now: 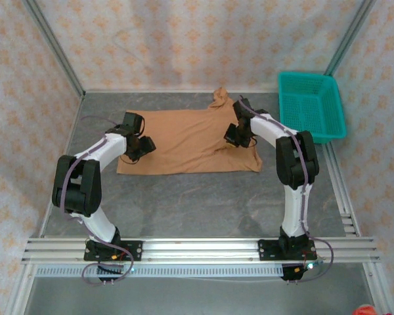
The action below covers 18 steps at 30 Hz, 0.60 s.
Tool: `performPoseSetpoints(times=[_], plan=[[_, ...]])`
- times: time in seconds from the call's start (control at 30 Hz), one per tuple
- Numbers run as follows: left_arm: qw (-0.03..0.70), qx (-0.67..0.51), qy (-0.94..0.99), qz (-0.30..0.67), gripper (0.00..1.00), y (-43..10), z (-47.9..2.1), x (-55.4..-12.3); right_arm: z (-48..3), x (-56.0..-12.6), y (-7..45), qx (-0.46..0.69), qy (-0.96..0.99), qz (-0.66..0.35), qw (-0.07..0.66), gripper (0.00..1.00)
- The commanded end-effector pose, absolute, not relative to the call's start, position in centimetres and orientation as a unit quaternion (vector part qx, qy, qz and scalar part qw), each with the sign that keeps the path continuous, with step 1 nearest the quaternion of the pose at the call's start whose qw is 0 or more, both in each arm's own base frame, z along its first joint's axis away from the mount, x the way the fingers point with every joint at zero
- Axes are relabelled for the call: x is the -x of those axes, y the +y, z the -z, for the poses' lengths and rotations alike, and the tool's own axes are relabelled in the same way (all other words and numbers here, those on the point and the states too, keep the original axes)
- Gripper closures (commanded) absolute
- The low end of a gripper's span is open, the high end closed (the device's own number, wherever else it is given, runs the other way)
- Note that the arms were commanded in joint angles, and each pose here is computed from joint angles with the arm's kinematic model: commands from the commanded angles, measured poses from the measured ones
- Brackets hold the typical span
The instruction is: Fold the inside-out t-shirt
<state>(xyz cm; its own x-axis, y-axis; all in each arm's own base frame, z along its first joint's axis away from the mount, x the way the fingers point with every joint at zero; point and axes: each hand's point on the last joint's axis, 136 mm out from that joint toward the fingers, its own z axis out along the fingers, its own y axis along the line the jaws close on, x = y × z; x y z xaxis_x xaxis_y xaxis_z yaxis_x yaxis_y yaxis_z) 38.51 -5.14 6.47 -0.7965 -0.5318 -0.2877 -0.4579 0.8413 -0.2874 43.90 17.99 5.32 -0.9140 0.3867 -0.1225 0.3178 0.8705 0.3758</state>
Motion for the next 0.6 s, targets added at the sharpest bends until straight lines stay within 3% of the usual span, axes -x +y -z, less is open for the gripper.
performPoseSetpoints(times=[0.0,0.23,0.47,0.57], plan=[[0.188,0.264,0.941,0.100,0.44,-4.8,-7.2,-39.0,-7.7,-45.2,19.8,-0.185,0.954,-0.211,0.108,1.00],[0.176,0.257,0.945,0.095,0.45,-4.8,-7.5,-39.0,-7.3,-49.8,23.7,-0.184,0.939,-0.280,0.079,0.95],[0.186,0.251,0.946,0.086,0.44,-4.4,-9.2,-37.9,-10.2,-53.0,27.0,-0.145,0.930,-0.328,0.079,0.50],[0.188,0.251,0.946,0.089,0.44,-4.4,-9.6,-37.6,-12.1,-51.9,25.8,-0.128,0.941,-0.299,0.091,0.44]])
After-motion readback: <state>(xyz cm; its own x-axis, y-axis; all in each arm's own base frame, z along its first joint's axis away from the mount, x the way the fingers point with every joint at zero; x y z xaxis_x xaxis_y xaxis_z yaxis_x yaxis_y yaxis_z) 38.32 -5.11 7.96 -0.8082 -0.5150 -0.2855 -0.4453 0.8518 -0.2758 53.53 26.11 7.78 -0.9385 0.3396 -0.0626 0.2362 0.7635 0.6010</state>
